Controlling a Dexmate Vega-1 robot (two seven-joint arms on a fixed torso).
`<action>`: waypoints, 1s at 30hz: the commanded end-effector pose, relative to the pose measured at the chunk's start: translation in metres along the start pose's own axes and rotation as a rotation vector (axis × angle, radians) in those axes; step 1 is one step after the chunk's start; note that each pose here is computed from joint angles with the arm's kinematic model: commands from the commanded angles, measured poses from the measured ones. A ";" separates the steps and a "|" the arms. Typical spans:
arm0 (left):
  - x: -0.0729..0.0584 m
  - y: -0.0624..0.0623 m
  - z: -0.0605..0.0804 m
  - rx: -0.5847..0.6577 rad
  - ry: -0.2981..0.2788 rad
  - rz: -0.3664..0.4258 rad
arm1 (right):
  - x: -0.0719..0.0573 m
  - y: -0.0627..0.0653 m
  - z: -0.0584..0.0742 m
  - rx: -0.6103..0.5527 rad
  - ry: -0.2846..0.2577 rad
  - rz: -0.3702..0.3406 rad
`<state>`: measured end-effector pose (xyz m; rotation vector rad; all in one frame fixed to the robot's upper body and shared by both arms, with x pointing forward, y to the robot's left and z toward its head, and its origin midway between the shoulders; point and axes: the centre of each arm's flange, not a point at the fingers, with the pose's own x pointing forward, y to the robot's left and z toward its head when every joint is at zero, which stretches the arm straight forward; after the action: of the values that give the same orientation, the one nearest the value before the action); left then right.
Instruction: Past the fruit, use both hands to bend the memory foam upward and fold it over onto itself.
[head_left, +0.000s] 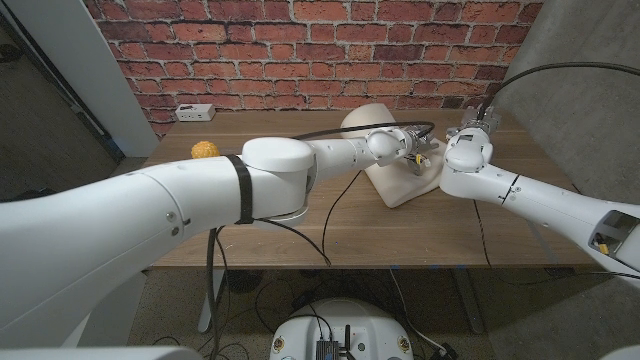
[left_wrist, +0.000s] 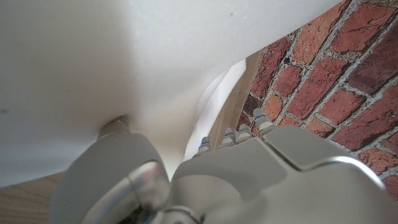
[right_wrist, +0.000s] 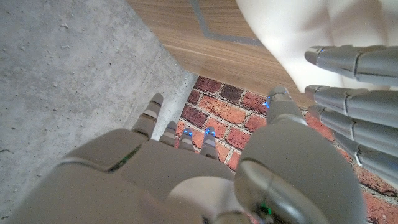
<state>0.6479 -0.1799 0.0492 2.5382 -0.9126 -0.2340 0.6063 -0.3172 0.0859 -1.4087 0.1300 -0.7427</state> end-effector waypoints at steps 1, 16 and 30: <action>0.000 -0.005 0.002 0.058 -0.007 -0.023 | 0.006 -0.003 0.008 -0.167 0.093 0.284; 0.000 -0.003 0.003 0.099 -0.010 -0.032 | 0.003 -0.007 0.001 -0.103 0.037 0.224; 0.000 -0.003 0.004 0.108 -0.011 -0.033 | 0.007 -0.008 0.007 -0.192 0.034 0.456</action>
<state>0.6485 -0.1795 0.0449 2.6455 -0.9119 -0.2185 0.6092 -0.3159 0.0989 -1.4649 0.4015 -0.5386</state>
